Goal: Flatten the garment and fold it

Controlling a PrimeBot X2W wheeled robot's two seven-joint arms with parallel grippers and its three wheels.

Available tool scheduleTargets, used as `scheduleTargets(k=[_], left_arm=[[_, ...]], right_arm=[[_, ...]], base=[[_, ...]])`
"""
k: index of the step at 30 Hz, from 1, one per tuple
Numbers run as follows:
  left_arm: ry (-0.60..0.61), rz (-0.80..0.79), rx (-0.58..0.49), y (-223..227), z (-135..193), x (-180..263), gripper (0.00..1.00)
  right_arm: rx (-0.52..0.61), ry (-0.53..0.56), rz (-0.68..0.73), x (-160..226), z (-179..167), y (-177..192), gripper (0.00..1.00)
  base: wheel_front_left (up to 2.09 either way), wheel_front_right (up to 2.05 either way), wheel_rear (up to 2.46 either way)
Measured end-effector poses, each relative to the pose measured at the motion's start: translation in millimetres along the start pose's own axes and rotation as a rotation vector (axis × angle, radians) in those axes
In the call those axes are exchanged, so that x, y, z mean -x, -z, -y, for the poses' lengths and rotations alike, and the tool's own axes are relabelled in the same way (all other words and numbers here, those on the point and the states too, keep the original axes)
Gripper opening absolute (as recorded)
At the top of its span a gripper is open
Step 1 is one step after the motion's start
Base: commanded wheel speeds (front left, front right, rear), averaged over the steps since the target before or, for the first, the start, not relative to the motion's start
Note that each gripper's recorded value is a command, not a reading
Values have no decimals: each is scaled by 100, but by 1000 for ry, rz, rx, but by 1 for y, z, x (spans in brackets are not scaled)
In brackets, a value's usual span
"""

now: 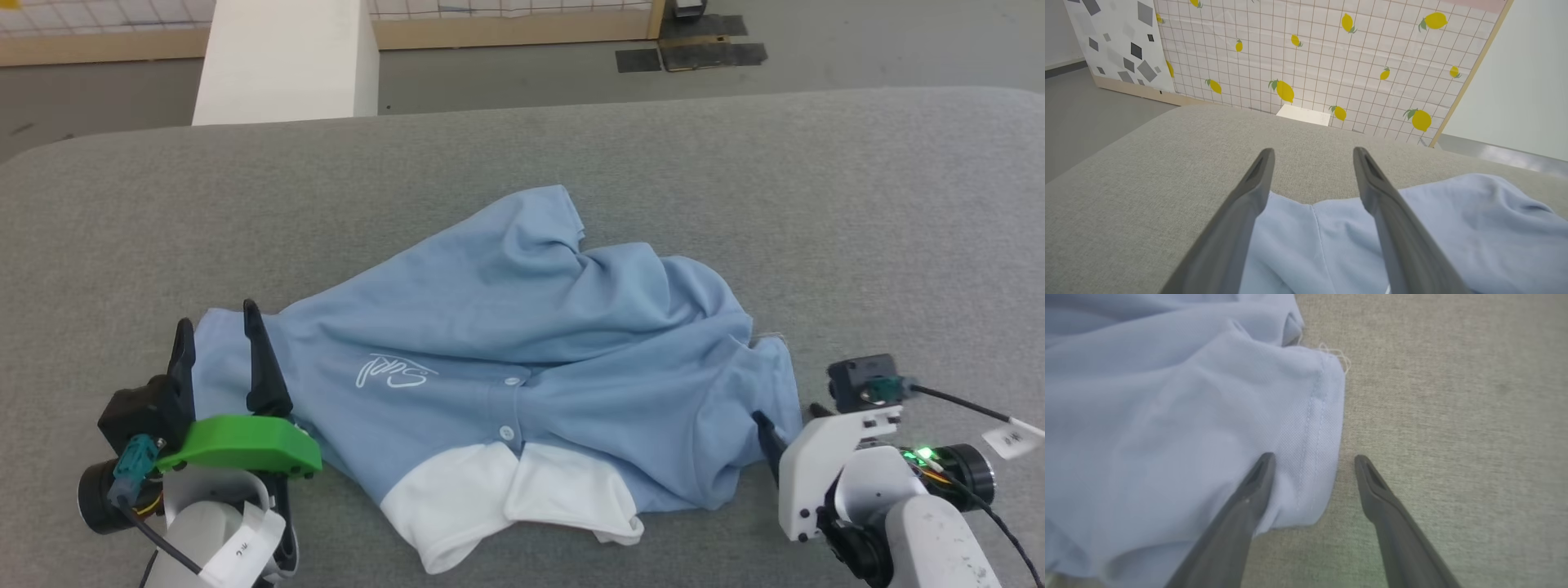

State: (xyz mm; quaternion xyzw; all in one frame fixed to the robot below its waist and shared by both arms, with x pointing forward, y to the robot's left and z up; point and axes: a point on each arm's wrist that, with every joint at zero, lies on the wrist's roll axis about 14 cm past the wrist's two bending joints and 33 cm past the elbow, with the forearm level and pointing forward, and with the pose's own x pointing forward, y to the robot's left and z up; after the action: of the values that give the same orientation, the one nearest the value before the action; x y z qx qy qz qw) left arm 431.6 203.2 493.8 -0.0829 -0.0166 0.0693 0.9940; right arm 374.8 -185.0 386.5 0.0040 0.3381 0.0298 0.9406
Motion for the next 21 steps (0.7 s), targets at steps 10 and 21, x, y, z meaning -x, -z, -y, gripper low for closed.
scheduleTargets(k=[10,21], left_arm=[[-44,66,32,-16,-5,16,100],[-63,55,14,-12,-17,20,100]], right_arm=[[100,-31,-218,-13,-2,3,0],[398,217,153,-14,73,-145,0]], base=[[0,0,0],[0,0,0]])
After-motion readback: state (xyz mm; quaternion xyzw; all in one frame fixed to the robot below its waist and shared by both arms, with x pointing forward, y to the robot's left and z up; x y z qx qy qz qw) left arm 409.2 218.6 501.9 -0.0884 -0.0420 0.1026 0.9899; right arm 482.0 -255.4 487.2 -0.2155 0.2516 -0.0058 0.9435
